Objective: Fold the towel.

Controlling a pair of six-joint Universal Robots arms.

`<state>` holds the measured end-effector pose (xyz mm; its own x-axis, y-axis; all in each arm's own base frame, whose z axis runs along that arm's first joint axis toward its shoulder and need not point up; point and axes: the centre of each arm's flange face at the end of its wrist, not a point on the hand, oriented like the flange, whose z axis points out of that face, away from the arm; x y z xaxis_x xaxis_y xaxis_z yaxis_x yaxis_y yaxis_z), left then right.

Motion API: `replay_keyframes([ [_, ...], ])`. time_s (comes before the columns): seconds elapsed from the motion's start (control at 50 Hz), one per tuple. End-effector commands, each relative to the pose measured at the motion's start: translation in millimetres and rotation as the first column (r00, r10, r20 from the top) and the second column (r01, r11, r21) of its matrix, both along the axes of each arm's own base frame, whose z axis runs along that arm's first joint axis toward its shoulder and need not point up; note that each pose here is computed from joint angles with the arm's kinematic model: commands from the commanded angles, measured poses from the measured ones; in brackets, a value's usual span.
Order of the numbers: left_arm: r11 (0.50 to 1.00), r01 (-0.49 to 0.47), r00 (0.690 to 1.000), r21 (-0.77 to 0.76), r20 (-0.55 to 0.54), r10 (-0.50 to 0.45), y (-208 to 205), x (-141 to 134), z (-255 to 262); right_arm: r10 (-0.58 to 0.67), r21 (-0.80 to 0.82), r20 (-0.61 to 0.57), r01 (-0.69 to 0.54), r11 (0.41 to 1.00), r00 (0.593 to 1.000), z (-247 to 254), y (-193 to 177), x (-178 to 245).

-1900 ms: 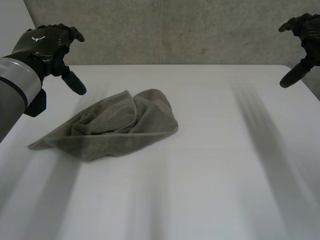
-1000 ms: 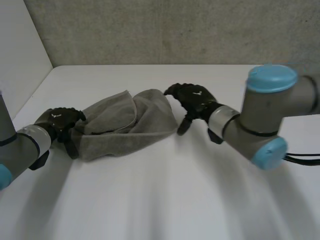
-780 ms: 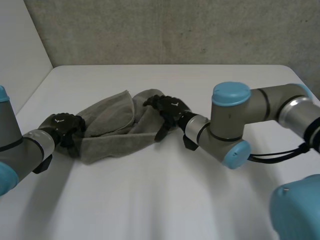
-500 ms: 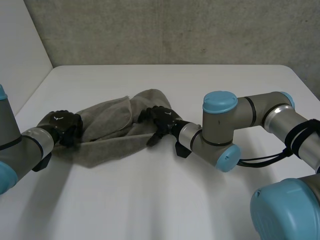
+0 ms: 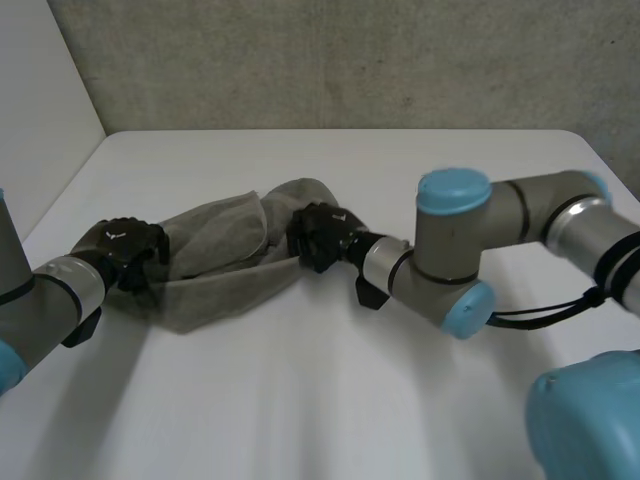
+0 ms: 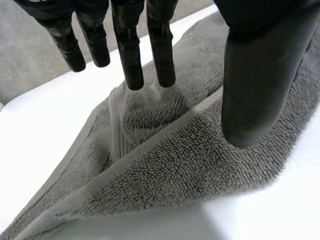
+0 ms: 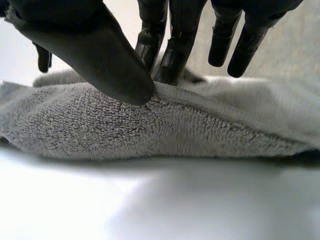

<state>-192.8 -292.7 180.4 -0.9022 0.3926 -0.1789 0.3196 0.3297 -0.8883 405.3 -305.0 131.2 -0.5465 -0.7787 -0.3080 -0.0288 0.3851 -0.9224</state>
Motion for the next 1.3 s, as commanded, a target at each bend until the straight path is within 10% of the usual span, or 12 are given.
replay_keyframes([
  [0.02,0.998,0.041,0.999,-0.041,-0.008,-0.041,22,-9,16,-0.024,-0.117,-0.031,0.020,0.993,0.999,55,10,-40],
  [0.36,0.953,0.292,0.954,-0.076,-0.052,-0.296,81,-48,26,-0.177,-0.228,-0.176,0.134,0.964,0.968,71,53,-177],
  [1.3,0.933,0.325,0.943,0.154,0.020,-0.332,116,-66,-42,-0.272,-0.250,-0.212,0.217,0.944,0.939,49,47,-173],
])
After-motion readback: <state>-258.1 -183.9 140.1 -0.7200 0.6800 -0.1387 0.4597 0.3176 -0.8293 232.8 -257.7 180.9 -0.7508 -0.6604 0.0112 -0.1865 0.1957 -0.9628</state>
